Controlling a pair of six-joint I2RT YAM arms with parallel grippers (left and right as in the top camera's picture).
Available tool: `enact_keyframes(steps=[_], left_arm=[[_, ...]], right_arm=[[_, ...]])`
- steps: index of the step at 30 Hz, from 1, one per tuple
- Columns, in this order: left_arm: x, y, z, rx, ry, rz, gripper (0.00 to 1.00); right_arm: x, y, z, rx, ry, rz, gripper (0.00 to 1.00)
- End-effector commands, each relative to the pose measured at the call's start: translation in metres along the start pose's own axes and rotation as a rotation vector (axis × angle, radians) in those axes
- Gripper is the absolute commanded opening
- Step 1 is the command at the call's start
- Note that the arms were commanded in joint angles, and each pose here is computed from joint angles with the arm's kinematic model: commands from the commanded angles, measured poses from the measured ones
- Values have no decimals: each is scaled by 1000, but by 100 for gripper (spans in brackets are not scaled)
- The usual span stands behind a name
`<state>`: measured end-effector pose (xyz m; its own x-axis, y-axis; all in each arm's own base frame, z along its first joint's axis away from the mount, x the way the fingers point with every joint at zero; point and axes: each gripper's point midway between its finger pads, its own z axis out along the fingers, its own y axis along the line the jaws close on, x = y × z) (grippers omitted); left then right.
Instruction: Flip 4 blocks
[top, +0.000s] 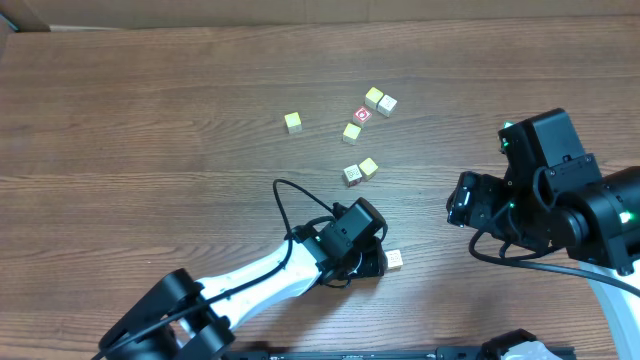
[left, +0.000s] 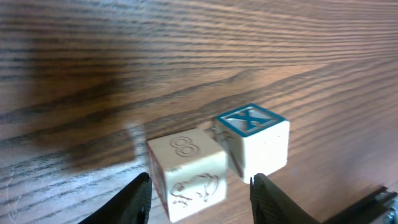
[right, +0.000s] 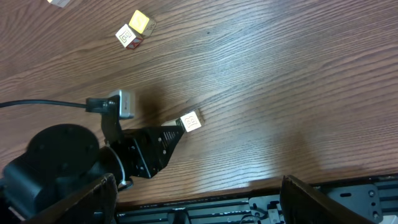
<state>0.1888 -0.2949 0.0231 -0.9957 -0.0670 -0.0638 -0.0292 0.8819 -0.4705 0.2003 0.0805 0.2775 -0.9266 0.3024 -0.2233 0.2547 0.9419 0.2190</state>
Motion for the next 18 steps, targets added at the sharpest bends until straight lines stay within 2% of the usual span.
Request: enact_keyframes(steps=[1,5,18], left_arm=[[-7,-10,-13,25,-53,43,47],[-7,-9,-15,22,-57,45,51],[-11,-12,-15,29,-77,48,52]], right_arm=[[-2,3,-8,-24,-24,-8,84],[-2,3,-8,-24,-24,-8,84],[-2,3,-8,-24,-24,-18,84]])
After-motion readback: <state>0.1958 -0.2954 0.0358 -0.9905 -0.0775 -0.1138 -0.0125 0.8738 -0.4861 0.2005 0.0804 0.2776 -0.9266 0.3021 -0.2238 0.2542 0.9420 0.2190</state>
